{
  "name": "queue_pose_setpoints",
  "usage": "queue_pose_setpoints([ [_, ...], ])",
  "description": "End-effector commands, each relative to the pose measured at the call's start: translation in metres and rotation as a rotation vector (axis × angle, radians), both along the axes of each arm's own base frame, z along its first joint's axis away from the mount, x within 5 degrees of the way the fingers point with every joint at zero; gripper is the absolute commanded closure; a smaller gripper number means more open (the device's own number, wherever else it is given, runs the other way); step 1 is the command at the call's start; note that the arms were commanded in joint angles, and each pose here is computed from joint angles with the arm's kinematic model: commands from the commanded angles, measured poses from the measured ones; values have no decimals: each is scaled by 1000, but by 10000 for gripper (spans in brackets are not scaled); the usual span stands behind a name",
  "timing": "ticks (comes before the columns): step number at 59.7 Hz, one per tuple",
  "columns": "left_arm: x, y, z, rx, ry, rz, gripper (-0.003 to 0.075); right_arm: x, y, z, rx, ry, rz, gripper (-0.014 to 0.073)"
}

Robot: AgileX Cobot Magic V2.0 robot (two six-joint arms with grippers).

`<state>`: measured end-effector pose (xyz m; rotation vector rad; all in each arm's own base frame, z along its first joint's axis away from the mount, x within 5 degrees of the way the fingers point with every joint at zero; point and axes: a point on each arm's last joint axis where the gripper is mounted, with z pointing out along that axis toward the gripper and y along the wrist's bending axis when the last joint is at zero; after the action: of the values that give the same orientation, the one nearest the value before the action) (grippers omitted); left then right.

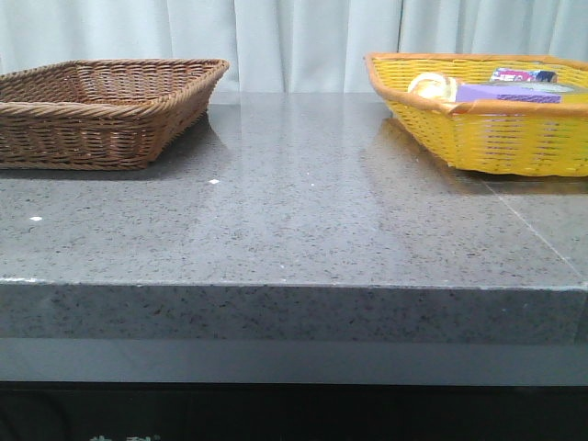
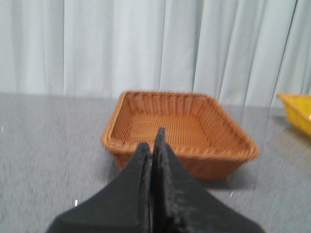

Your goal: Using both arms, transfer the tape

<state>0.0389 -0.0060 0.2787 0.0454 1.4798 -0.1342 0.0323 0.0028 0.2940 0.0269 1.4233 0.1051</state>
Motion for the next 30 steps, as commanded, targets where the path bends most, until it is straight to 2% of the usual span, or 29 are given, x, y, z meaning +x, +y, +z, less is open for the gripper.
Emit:
queue_pose_setpoints([
  [1,-6,0,42,-22,-48,-7,740,-4,-1,38,-34,-66,-19,663],
  [17,7,-4,101,10,152,-40,740,9,-1,95,-60,22,-21,663],
  [30,39,-7,117,20,264,-45,740,37,0,113,-66,173,-12,663],
])
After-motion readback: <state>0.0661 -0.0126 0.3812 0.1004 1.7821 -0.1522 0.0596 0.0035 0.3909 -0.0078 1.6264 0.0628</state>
